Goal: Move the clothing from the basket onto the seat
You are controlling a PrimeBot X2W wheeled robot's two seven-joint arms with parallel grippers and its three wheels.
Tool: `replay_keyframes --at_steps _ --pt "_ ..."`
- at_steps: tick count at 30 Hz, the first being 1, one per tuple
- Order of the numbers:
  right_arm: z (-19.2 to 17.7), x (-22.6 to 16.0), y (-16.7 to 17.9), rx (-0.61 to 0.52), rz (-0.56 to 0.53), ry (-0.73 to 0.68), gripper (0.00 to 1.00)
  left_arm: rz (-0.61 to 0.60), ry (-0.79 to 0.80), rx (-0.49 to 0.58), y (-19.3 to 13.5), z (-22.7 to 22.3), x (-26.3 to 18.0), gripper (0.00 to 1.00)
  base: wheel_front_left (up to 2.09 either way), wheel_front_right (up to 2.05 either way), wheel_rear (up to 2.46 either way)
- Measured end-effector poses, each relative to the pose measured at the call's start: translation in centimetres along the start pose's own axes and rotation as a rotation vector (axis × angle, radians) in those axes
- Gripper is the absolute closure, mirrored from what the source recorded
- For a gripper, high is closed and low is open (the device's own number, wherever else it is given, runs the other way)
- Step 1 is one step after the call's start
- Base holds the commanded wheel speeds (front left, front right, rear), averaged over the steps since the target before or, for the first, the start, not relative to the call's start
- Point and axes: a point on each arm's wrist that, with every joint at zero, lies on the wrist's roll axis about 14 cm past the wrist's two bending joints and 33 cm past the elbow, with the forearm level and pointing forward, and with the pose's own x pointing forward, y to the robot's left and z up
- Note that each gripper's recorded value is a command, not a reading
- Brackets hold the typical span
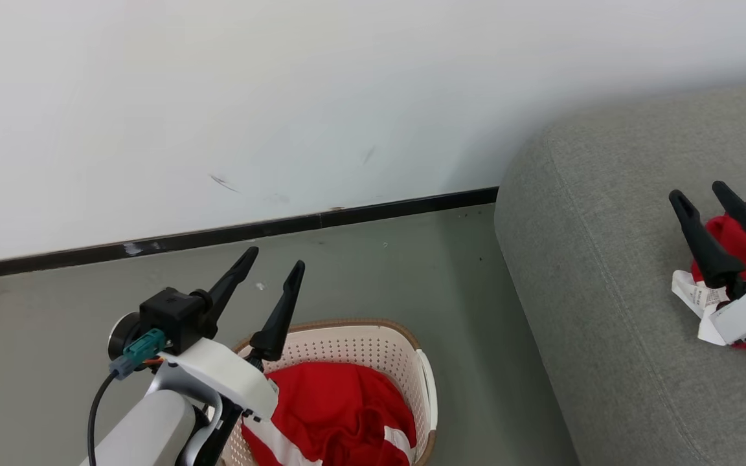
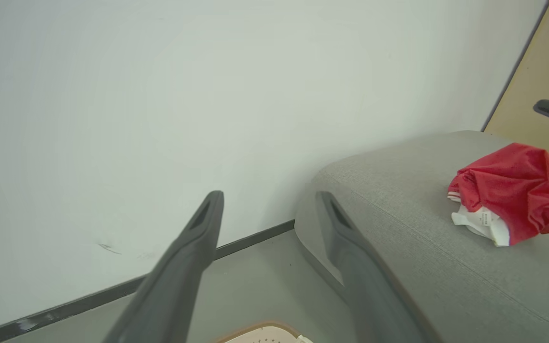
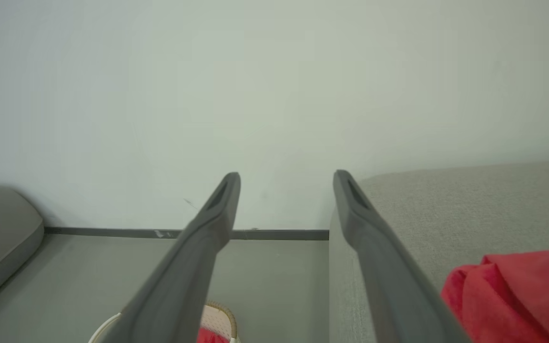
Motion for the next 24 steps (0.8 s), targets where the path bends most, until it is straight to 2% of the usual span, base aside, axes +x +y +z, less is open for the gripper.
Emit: replay_keyframes --at_steps 10,15,24 --pt "0.5 1.9 2.1 -0.059 0.051 -0.048 0.0 0.172 -0.026 0.061 4.6 1.1 -3.2 0.0 0.0 0.0 0.0" --pt "-1.1 1.9 3.3 -0.007 0.051 -0.034 0.0 0.263 -0.034 0.051 6.5 1.2 -5.2 0.0 0.0 0.0 0.0" --pt "-2.4 1.9 5.4 -0.007 0.072 -0.034 0.0 0.389 -0.071 0.052 9.0 2.2 -8.3 0.0 0.0 0.0 0.0"
